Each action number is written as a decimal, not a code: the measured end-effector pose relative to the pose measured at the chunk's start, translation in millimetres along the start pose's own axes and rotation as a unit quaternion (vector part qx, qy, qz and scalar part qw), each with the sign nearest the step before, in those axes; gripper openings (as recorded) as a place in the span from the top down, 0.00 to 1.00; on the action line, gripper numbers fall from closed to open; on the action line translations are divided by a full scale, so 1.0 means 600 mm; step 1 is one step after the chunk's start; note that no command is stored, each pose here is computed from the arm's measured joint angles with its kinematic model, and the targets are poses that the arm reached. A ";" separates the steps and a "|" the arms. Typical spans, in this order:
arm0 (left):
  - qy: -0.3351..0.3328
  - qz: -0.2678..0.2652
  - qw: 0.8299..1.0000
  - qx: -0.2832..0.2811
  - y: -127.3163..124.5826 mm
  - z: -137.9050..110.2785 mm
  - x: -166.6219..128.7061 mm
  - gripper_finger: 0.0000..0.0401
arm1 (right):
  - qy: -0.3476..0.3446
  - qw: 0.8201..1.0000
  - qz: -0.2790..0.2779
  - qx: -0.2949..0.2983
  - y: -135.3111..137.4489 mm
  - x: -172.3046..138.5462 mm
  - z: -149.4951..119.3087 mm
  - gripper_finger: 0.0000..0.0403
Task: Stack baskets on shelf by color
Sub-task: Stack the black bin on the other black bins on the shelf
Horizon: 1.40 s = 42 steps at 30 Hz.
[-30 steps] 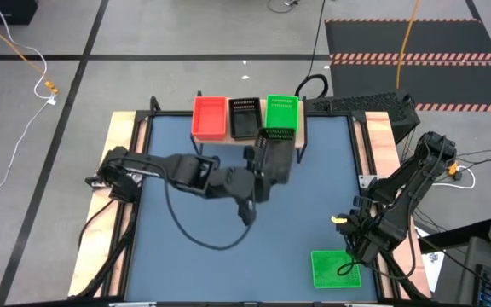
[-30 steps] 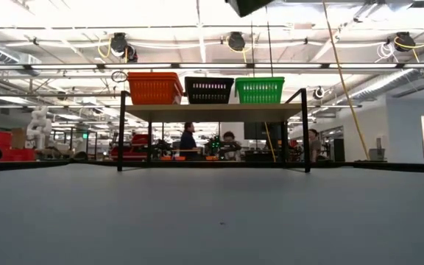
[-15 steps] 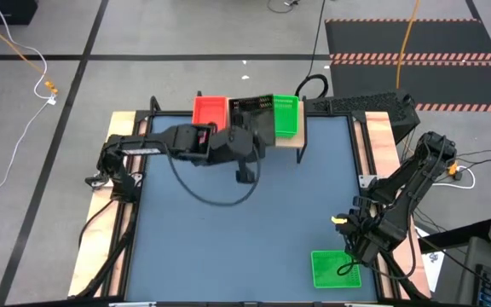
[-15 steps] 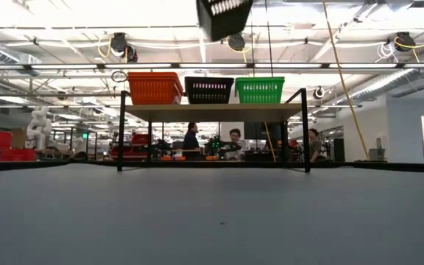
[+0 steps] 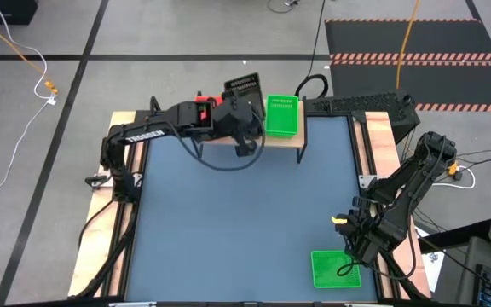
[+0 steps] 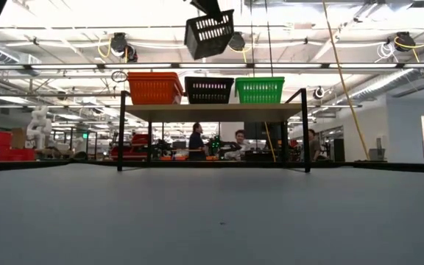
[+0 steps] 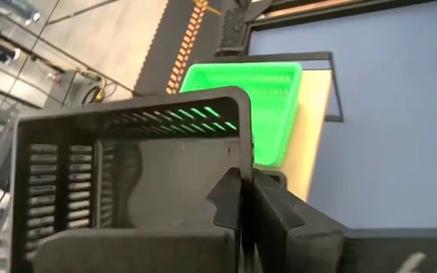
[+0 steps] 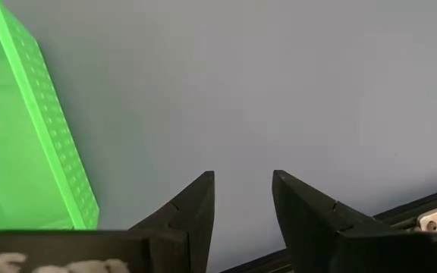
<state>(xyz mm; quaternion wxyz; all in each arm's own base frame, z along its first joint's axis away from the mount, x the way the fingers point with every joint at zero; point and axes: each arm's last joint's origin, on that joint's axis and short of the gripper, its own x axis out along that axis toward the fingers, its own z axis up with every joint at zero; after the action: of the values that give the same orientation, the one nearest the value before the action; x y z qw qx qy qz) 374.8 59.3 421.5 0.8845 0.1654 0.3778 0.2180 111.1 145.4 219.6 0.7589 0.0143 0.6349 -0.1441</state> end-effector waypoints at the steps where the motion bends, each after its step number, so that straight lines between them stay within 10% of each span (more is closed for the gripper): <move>1: 0.001 0.002 1.000 -0.004 0.003 -0.001 0.001 0.96 | 0.000 1.000 0.000 0.000 0.000 0.000 0.000 0.68; 42: 0.041 0.004 0.999 -0.026 -0.001 -0.049 0.088 0.95 | -0.005 1.000 0.011 0.003 0.004 0.000 0.001 0.68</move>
<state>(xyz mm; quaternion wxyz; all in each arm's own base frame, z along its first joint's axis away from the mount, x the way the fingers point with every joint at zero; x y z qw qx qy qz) 386.2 89.3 370.4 0.8716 0.1344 0.4072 0.2377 112.5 147.3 219.5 0.7633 0.0233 0.6308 -0.1375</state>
